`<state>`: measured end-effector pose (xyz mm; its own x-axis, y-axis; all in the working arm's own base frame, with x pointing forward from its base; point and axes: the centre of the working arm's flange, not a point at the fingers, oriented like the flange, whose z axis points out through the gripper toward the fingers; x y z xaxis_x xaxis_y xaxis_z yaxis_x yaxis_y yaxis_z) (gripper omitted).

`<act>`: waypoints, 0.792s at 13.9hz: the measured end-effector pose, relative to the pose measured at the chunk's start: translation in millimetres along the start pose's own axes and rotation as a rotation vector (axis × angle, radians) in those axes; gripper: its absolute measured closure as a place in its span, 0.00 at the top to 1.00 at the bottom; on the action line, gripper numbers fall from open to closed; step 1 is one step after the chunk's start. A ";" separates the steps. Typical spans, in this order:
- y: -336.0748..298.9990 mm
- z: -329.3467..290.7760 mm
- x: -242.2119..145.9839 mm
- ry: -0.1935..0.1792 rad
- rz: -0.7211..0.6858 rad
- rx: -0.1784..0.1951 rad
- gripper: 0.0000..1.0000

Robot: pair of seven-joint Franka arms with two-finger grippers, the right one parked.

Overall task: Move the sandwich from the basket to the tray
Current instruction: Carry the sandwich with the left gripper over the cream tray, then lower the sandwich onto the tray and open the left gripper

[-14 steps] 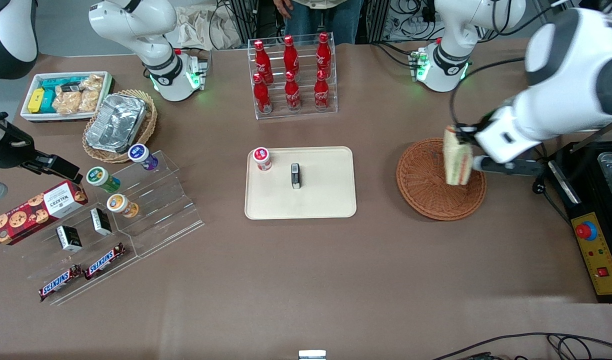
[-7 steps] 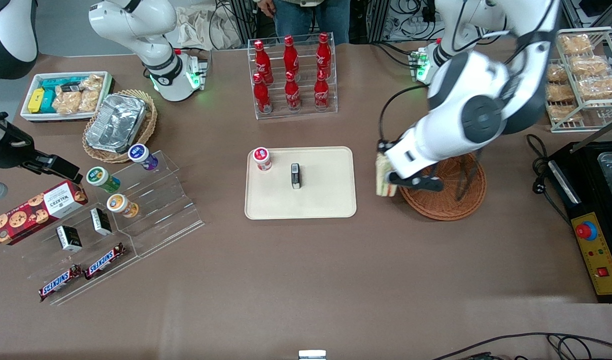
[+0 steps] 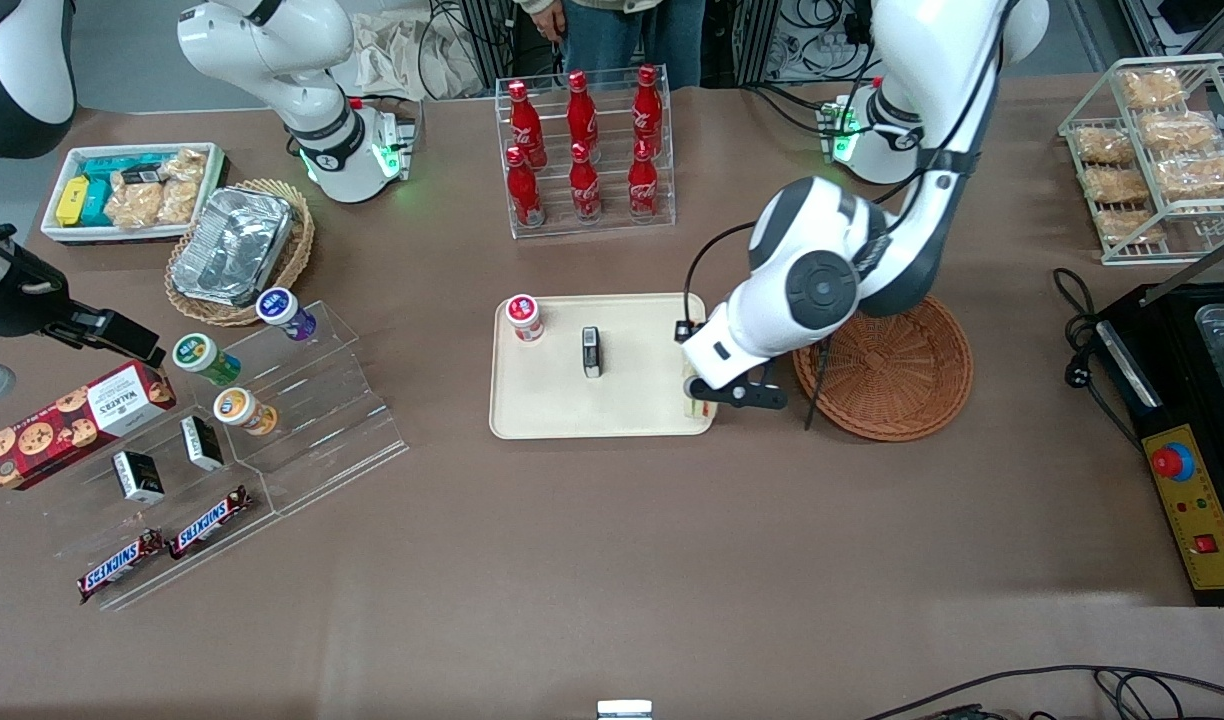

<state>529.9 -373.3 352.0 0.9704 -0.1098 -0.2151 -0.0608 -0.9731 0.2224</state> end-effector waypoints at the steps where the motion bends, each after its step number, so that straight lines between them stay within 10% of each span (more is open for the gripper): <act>1: 2.3 12.8 1.7 0.000 -0.007 0.005 0.15; 8: 14.9 103.6 8.5 -0.016 -0.022 0.050 0.15; 11: 10.2 96.1 12.9 -0.007 -0.045 0.050 0.40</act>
<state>519.4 -404.2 260.1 0.9708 -0.0670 -0.2302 -0.0291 -0.9859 0.1645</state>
